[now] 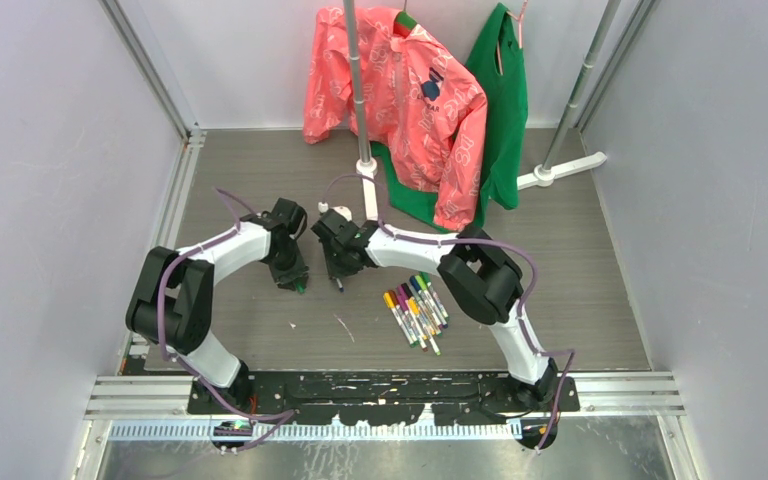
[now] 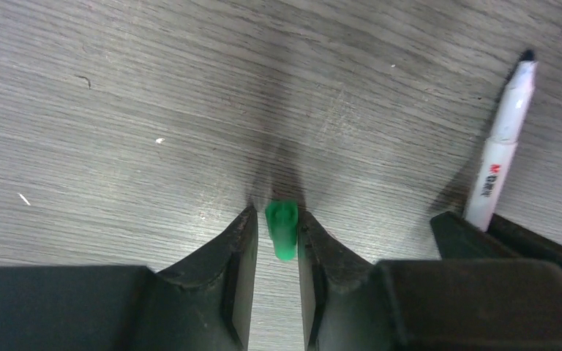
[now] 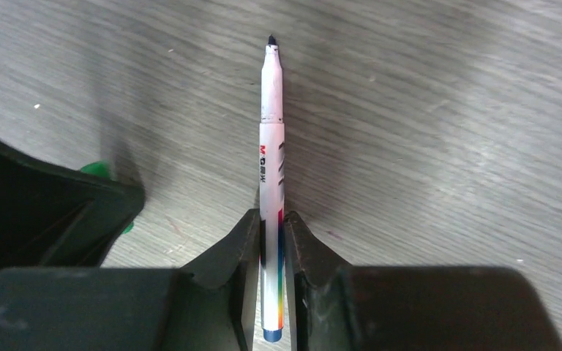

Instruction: Open the pen caps

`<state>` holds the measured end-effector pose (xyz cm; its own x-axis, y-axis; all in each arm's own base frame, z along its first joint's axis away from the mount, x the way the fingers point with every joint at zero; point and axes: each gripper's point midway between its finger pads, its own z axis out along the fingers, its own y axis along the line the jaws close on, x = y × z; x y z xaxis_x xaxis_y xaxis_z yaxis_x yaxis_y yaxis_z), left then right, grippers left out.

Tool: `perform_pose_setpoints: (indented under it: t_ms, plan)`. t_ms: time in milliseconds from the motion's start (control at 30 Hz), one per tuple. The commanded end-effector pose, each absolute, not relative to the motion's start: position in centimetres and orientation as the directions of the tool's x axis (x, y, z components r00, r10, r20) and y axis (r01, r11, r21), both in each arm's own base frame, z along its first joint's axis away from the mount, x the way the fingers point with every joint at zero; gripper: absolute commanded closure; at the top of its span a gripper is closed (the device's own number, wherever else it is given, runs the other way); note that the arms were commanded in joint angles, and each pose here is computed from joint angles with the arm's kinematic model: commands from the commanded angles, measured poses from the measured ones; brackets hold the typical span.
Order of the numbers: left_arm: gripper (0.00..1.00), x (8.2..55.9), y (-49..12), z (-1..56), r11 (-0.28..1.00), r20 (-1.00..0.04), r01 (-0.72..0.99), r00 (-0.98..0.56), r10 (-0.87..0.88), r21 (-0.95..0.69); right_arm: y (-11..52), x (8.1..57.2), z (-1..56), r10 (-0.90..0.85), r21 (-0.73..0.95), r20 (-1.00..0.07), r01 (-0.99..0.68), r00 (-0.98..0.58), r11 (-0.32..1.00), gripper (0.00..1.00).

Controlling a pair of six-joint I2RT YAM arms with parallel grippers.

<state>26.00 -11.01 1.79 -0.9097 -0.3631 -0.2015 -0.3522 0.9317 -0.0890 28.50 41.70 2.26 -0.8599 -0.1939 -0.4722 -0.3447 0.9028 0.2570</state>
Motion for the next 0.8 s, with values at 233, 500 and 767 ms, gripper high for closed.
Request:
perform_pose_setpoints:
  t_ms: [233,500,767]
  plan:
    - [0.66,25.7,-10.4,2.2,0.918,-0.216,-0.393,-0.892,-0.396,-0.059,42.8,26.5,1.4,-0.206,0.283,-0.434,-0.349,-0.877,0.893,0.68]
    - [0.64,26.3,-10.1,4.3,0.910,-0.260,-0.408,-0.873,-0.412,-0.072,42.2,27.1,3.3,-0.223,0.251,-0.471,-0.372,-0.853,0.894,0.64]
    - [0.59,27.2,-10.0,7.7,0.903,-0.324,-0.418,-0.844,-0.428,-0.103,40.6,28.1,7.0,-0.228,0.202,-0.527,-0.381,-0.819,0.902,0.62]
